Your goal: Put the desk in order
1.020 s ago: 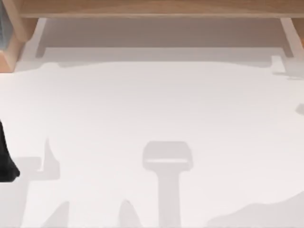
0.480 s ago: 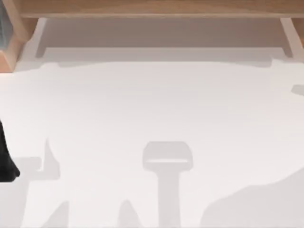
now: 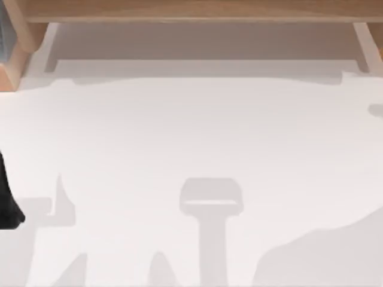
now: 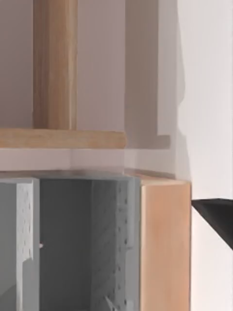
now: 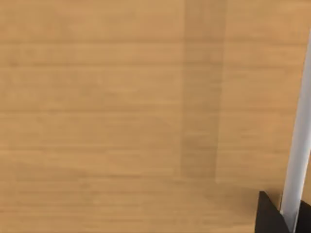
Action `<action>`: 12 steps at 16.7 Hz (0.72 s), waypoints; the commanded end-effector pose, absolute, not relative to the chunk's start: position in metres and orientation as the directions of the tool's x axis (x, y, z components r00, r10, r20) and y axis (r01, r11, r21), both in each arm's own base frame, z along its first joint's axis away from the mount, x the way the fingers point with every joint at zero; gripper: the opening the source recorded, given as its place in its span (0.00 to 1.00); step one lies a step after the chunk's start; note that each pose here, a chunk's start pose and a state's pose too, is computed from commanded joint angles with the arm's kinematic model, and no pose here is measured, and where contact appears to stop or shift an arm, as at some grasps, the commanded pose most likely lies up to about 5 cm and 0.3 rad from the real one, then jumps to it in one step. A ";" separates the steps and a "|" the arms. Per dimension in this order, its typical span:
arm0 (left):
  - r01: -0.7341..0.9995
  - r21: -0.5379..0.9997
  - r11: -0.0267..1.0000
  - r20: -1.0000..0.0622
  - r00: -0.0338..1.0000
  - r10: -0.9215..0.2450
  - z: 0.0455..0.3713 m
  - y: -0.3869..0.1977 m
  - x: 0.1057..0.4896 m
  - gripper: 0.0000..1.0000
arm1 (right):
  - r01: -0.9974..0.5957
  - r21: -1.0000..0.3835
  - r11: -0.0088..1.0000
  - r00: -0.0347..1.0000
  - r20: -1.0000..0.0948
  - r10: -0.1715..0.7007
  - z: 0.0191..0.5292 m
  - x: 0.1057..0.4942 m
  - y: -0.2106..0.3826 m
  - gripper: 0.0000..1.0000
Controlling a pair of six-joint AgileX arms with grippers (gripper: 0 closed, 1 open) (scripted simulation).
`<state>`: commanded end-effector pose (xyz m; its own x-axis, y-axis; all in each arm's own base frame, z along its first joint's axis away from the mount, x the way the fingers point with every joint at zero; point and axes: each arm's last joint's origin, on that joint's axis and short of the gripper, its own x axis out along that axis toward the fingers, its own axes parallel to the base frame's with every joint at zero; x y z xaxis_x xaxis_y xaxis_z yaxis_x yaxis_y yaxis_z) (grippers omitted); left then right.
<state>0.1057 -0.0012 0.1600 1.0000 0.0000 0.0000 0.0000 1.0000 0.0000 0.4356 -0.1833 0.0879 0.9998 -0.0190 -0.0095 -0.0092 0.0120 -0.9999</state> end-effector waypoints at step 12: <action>0.000 0.000 1.000 0.000 1.000 0.000 0.160 -0.001 0.106 1.00 | -0.009 -1.000 0.012 1.000 -0.009 -0.019 0.088 0.436 -0.183 1.00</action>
